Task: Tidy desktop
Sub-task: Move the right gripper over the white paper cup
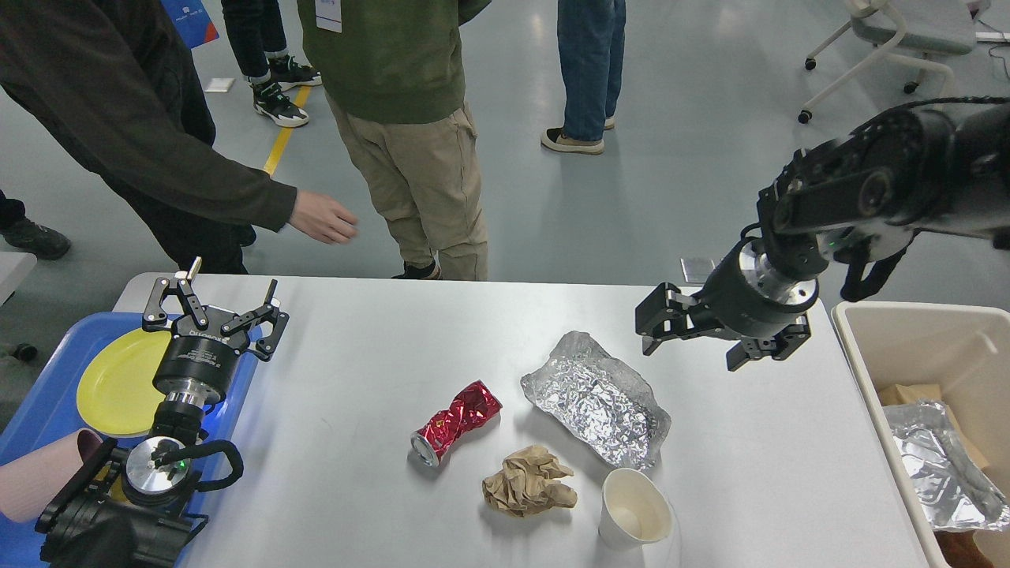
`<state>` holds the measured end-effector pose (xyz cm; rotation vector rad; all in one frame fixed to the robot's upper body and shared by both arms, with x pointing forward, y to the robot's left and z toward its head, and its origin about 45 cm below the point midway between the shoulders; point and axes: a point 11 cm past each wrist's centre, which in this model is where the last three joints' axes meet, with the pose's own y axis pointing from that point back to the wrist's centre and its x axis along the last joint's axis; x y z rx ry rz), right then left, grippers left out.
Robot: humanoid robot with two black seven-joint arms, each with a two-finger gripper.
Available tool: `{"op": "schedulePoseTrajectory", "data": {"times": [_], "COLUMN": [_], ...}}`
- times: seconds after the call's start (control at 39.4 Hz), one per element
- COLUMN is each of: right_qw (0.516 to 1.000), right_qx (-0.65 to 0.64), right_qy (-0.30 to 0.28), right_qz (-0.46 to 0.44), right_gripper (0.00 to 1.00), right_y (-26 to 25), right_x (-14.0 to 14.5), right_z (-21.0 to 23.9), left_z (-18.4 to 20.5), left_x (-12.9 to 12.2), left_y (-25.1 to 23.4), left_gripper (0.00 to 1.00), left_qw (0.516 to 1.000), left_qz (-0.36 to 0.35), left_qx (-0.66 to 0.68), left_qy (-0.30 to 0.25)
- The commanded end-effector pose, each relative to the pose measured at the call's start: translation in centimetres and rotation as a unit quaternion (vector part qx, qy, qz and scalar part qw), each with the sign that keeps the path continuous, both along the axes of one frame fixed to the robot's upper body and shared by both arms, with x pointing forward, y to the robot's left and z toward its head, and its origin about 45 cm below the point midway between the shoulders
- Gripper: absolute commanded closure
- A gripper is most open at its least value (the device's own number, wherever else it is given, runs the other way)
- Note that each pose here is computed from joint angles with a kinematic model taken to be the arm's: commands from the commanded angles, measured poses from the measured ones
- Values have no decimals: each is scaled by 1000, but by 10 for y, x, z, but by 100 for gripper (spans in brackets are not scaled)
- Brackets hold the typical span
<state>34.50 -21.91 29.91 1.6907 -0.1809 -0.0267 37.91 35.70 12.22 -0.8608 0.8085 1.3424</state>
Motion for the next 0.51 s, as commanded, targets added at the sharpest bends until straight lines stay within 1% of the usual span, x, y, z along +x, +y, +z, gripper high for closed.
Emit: {"op": "schedulePoseTrajectory", "data": {"times": [0.0, 0.05, 0.18, 0.25, 0.3, 0.36, 0.48], "right_qw": [1000, 999, 998, 997, 998, 998, 998], "right_qx": [-15, -30, -46, -48, -48, -54, -54], "right_qy": [17, 14, -6, -5, 2, 1, 27], "right_qz": [-21, -33, -51, -56, -51, -44, -14], "right_gripper": [0, 0, 0, 0, 0, 0, 0], "right_y": [-19, -30, -43, -47, -44, -40, -25], "right_x": [-16, -26, -32, -40, -47, -48, -55], "right_z": [27, 42, 69, 80, 86, 94, 100], "left_z": [0, 0, 0, 0, 0, 0, 0], "left_x": [0, 0, 0, 0, 0, 0, 0], "left_y": [0, 0, 0, 0, 0, 0, 0], "left_gripper": [4, 4, 4, 4, 4, 4, 4], "left_qw": [1000, 1000, 1000, 1000, 1000, 1000, 1000], "left_qz": [0, 1, 1, 0, 1, 1, 1], "left_qx": [0, 0, 0, 0, 0, 0, 0], "left_qy": [0, 1, 1, 1, 1, 0, 0]}}
